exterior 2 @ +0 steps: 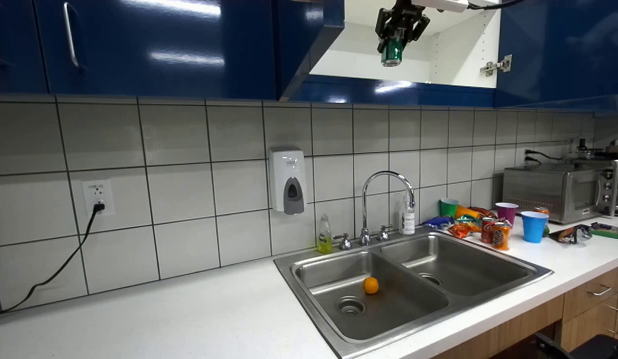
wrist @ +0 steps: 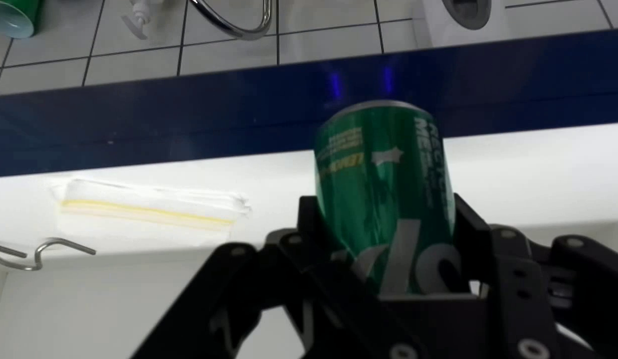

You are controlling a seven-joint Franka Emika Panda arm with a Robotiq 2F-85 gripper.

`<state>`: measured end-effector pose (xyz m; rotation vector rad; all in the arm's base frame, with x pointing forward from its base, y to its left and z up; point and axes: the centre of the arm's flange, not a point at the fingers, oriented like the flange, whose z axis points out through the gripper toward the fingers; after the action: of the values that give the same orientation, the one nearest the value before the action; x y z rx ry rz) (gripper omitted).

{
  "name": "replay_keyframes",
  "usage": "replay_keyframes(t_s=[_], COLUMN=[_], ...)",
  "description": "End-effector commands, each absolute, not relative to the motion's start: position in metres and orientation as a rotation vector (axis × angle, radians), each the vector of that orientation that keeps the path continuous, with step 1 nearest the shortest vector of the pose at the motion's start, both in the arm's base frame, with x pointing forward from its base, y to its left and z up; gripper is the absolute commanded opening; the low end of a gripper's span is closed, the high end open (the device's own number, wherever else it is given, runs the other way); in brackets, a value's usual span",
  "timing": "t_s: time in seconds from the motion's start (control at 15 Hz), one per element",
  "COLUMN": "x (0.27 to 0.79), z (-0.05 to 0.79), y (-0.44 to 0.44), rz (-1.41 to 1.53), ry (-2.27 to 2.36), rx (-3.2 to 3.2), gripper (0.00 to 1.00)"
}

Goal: Move the can of sprite from the bottom shelf to the left sink

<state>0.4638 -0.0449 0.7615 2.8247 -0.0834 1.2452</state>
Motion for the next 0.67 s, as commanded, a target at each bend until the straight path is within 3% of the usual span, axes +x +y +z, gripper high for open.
replay_keyframes(t_s=[0.0, 0.6], x=[0.418, 0.366], z=[0.740, 0.664], y=[-0.043, -0.049], rz=[1.199, 1.043], ry=[-0.084, -0.073], rx=[2.832, 2.926], gripper=[0.38, 0.38])
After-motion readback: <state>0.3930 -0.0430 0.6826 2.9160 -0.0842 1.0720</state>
